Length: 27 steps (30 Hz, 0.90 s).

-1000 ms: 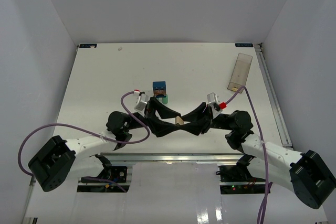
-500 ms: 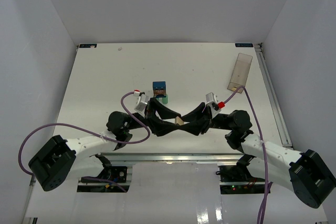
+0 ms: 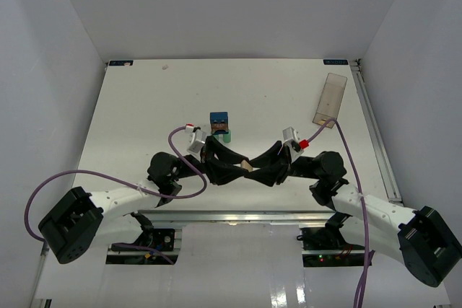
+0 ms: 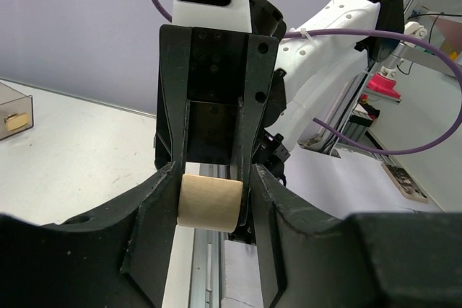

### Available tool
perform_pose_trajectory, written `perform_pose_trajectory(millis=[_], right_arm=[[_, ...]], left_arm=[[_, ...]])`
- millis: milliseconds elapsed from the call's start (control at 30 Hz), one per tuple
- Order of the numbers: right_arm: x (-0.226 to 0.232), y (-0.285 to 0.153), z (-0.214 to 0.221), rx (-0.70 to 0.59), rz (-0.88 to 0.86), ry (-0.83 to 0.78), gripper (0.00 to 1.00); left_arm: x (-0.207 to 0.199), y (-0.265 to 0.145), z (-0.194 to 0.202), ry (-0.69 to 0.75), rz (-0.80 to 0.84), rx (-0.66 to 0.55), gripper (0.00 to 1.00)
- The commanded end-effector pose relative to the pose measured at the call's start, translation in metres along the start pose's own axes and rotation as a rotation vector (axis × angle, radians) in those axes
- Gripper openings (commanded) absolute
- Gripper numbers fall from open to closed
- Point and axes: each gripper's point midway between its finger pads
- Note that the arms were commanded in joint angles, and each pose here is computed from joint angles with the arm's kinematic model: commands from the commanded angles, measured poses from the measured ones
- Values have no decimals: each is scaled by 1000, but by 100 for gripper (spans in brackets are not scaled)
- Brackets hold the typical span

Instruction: Build the wood block tower

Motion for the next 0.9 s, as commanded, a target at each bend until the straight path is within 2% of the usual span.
perform_pose_trajectory(millis=[0,133,233,267,300,333,367,500,633,867], right_arm=[[1,4,-22,-55,-4,-65,13],[-2,5,-19,-43,2,-50,17],[-12,5,-12,-16,53,-22,28],[-14,5,-12,-12,66,-26,32],[-20,3,-5,17,104,-13,55],[-27,1,-4,29,146,-8,67],[-34,-3,2,58,195,9,71],[-55,-23,19,128,387,61,73],[-74,-49,11,86,606,82,75],[-80,-77,1,88,783,90,77]], left_arm=[[-6,1,-3,15,26,-5,42],[-4,1,-2,12,21,2,15],[1,5,-4,36,-6,36,3],[8,7,-1,16,-39,81,0],[19,4,9,16,-104,146,0],[28,6,3,36,-155,163,0],[36,4,3,50,-205,200,0],[57,-12,11,57,-365,341,0],[74,-31,26,26,-498,490,0],[96,-65,65,-55,-668,722,0]])
Point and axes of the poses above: each gripper's point midway between its finger pads, its own y axis out along the fingers, its own x axis along the line the jaws close on, z = x × y, and after that the axes turned 2 degrees about y, right-handed
